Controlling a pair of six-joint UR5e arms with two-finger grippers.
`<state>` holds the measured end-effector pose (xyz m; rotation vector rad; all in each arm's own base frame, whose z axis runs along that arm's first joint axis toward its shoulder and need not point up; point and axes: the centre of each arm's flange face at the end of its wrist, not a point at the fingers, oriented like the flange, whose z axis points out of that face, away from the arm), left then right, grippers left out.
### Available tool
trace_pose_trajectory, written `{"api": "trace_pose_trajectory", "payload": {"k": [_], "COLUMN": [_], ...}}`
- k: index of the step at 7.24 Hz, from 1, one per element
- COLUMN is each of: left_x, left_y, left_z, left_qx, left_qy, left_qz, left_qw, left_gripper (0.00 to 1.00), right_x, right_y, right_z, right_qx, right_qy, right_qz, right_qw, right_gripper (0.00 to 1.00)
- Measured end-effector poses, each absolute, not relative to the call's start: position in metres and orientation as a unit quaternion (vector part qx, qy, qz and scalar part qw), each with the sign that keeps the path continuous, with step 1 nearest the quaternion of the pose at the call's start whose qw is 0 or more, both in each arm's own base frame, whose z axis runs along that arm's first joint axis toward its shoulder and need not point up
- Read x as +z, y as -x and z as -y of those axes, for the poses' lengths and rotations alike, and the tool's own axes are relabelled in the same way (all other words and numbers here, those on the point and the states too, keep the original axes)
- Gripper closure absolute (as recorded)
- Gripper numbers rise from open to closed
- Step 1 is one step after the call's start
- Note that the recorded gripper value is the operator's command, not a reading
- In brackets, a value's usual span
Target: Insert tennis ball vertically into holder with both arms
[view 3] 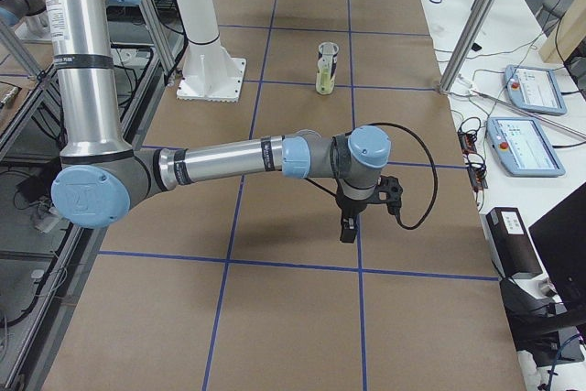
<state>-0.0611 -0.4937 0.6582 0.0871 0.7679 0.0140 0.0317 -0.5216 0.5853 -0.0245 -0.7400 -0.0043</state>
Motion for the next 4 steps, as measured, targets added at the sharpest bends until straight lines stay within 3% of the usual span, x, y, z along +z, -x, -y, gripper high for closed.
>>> {"api": "trace_pose_trajectory", "payload": {"k": [4], "left_x": [0.6722], "left_y": [0.063], "left_z": [0.4793], "left_qx": [0.01], "left_qy": [-0.032], "left_qz": [-0.375], "left_qw": [0.926], "left_gripper": [0.0], "right_x": [0.5892], "right_y": [-0.0324], "right_z": [0.5157], "right_qx": [-0.011], "right_qy": [0.011], "right_qz": [0.36], "right_qw": [0.933], "right_gripper": [0.0]}}
